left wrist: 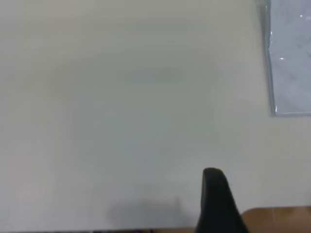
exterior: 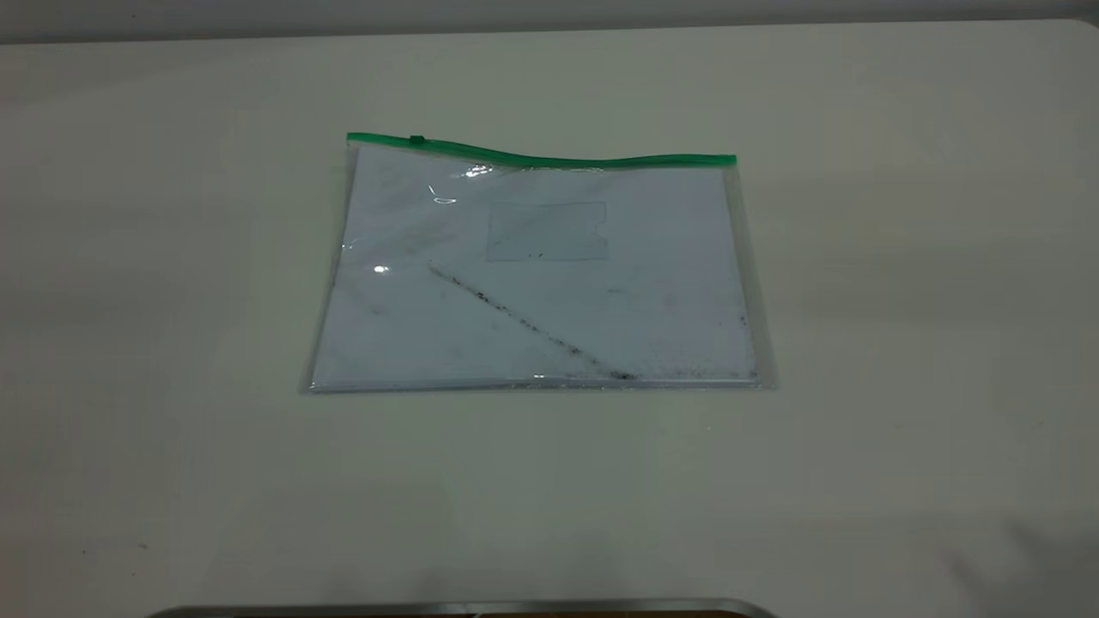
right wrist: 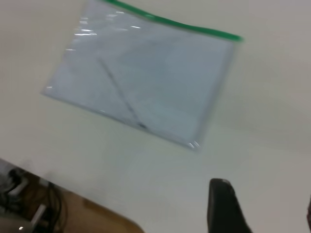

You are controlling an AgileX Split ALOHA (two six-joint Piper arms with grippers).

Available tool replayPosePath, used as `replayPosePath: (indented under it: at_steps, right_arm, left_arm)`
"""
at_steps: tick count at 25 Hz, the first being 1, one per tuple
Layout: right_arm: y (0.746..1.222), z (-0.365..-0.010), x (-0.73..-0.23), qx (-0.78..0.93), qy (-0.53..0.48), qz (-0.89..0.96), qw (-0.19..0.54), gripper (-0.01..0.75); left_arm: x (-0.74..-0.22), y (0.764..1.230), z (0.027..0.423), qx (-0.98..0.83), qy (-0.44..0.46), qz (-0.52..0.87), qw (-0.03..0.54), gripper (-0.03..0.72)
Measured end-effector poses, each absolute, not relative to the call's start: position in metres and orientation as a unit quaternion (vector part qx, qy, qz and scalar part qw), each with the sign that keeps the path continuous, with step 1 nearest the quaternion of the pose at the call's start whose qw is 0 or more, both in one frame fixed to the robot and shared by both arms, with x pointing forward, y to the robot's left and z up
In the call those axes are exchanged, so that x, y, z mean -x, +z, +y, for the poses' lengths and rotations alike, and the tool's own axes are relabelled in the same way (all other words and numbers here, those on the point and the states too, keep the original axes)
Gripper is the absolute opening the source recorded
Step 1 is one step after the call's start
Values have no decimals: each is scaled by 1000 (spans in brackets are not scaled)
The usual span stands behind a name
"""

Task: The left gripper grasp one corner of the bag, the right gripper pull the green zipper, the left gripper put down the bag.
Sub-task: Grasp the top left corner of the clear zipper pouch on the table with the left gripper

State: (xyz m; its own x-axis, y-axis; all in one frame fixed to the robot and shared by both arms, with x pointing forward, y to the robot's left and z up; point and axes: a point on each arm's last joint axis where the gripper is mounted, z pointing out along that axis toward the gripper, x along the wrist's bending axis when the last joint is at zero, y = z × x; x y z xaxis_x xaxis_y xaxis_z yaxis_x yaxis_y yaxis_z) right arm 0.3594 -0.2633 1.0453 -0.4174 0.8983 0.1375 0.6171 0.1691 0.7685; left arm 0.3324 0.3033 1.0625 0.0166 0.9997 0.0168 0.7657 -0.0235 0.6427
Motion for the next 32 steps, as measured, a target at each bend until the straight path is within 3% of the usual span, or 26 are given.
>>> replayPosePath:
  at_steps: [6,17,23,27,32]
  right_arm:
    - [1013,-252,-423,-457,408,776,152,549]
    - [950,-147,-523,-402,371,835,64,558]
    - [929,-116,-559,-387,380,840,12,558]
    - [930,-109,-572,-382,389,838,14,558]
    - [931,-108,-576,-384,394,835,16,558]
  left_arm:
    - [-406,1039,301,-696,190,655,225,609]
    - [-507,979,302,-710,107,671,185,609]
    - [-569,942,304,-732,82,657,159,603]
    - [-613,913,301,-744,50,645,166,597]
    - [-664,877,287,-768,-16,599,225,591]
